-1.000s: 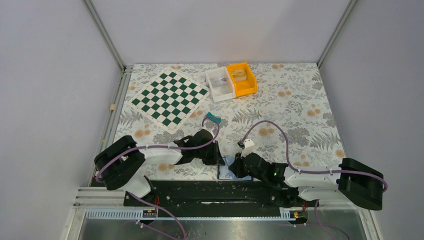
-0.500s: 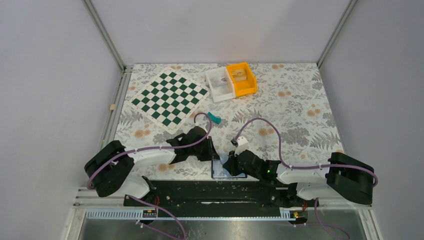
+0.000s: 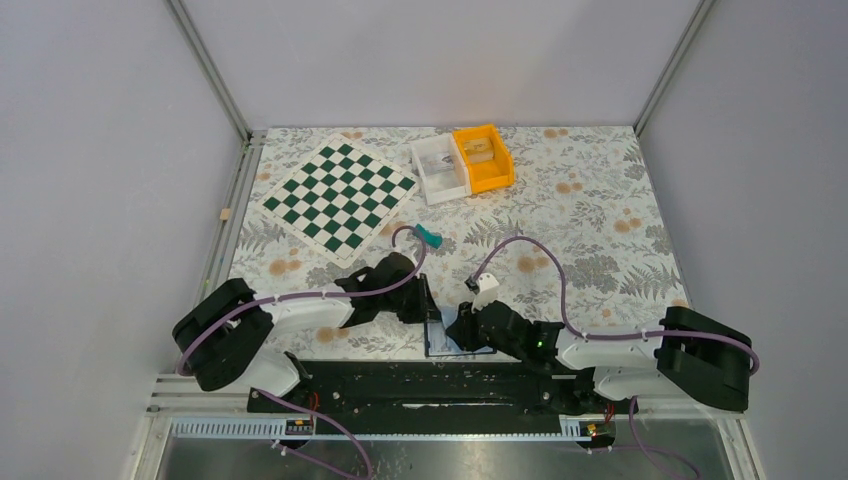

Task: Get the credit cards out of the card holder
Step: Remove the credit card from the card holder.

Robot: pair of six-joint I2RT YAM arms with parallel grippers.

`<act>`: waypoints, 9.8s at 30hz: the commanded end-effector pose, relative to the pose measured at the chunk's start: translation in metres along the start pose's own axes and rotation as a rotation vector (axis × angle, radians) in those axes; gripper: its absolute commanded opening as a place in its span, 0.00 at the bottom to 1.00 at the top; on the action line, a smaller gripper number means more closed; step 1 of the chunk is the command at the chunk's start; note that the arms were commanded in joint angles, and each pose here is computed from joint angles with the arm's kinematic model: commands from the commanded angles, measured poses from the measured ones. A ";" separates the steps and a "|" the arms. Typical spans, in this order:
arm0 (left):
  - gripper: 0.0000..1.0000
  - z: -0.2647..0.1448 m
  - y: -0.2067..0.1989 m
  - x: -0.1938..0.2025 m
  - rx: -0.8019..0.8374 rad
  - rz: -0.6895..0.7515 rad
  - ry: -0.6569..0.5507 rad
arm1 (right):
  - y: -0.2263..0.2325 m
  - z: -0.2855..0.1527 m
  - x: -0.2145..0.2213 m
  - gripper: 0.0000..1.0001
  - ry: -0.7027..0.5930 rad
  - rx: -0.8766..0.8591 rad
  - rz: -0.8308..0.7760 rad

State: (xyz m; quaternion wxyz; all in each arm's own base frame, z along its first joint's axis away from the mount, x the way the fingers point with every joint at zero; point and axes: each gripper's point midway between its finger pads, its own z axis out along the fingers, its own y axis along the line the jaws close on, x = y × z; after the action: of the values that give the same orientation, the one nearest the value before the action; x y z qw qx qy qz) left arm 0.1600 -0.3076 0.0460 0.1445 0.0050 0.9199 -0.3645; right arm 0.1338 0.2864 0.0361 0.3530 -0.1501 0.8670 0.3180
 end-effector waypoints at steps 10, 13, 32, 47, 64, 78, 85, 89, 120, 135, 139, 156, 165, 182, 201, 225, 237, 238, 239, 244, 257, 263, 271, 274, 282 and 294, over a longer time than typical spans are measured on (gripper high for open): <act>0.15 0.006 -0.049 0.009 0.227 0.007 0.058 | -0.008 -0.013 -0.016 0.42 -0.090 0.036 0.042; 0.15 0.005 -0.055 0.008 0.247 0.011 0.060 | -0.012 -0.017 -0.018 0.50 -0.098 0.057 0.049; 0.17 0.022 -0.080 0.013 0.308 0.048 0.112 | -0.026 -0.071 -0.051 0.61 -0.195 0.134 0.144; 0.17 0.025 -0.073 -0.004 0.260 0.039 0.063 | 0.016 -0.060 -0.046 0.33 -0.111 -0.042 0.162; 0.30 -0.041 0.005 -0.041 0.072 -0.032 -0.118 | -0.039 -0.030 0.004 0.45 0.033 0.245 0.152; 0.55 -0.078 0.029 -0.067 -0.017 -0.043 -0.239 | 0.013 -0.030 -0.045 0.66 0.088 0.272 0.125; 0.58 -0.104 0.050 -0.075 -0.102 -0.018 -0.368 | 0.017 -0.014 -0.030 0.73 0.160 0.348 0.103; 0.59 -0.110 0.057 -0.074 -0.117 -0.009 -0.393 | 0.017 -0.007 -0.020 0.75 0.217 0.403 0.070; 0.58 -0.102 0.059 -0.064 -0.079 -0.036 -0.366 | -0.011 0.014 0.022 0.62 0.382 0.596 -0.035; 0.57 -0.098 0.054 -0.060 -0.044 -0.043 -0.339 | 0.009 0.006 -0.001 0.51 0.283 0.481 0.035; 0.57 -0.096 0.053 -0.060 -0.034 -0.051 -0.336 | 0.009 0.004 -0.006 0.51 0.263 0.473 0.035; 0.57 -0.092 0.053 -0.058 -0.024 -0.061 -0.321 | 0.004 0.010 0.008 0.62 0.319 0.495 0.003; 0.57 -0.092 0.053 -0.058 -0.023 -0.056 -0.319 | -0.007 0.010 0.015 0.59 0.347 0.551 -0.022; 0.57 -0.091 0.054 -0.055 -0.012 -0.064 -0.318 | -0.008 0.011 0.020 0.60 0.366 0.563 -0.017; 0.51 -0.071 0.032 -0.027 0.106 -0.021 -0.173 | 0.003 0.006 0.007 0.51 0.298 0.484 0.032; 0.50 -0.023 0.013 0.007 0.142 -0.017 -0.023 | 0.003 -0.004 -0.002 0.45 0.237 0.439 0.052; 0.49 -0.020 0.003 0.005 0.171 -0.019 -0.019 | 0.003 -0.009 -0.006 0.43 0.216 0.425 0.058; 0.49 -0.020 0.001 0.004 0.171 -0.018 -0.021 | 0.002 -0.010 -0.006 0.42 0.213 0.426 0.058; 0.48 -0.020 0.000 0.002 0.171 -0.018 -0.025 | 0.002 -0.010 -0.007 0.42 0.209 0.425 0.059; 0.44 -0.019 -0.009 -0.007 0.176 -0.012 -0.042 | 0.000 -0.013 -0.008 0.40 0.192 0.417 0.061; 0.40 -0.006 -0.014 -0.017 0.162 0.000 -0.038 | -0.003 -0.016 -0.008 0.37 0.179 0.407 0.059; 0.40 0.000 -0.010 -0.016 0.151 -0.001 -0.026 | -0.003 -0.017 -0.010 0.34 0.170 0.405 0.059; 0.38 0.008 -0.009 -0.013 0.157 0.001 0.001 | -0.003 -0.021 -0.014 0.36 0.146 0.396 0.070; 0.28 0.011 -0.004 -0.010 0.142 -0.001 0.016 | -0.003 -0.021 -0.015 0.40 0.144 0.397 0.070; 0.07 0.013 -0.003 -0.009 0.142 -0.002 0.022 | -0.007 -0.023 -0.015 0.43 0.133 0.403 0.077; 0.01 0.016 0.004 -0.006 0.119 -0.015 0.031 | -0.024 -0.034 -0.014 0.42 0.110 0.455 0.071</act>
State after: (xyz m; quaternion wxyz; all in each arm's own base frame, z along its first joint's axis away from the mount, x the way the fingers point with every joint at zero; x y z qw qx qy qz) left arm 0.1617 -0.3025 0.0207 0.1095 -0.0021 0.9113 -0.3968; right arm 0.1282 0.2575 0.0474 0.2865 -0.0747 0.9460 0.1318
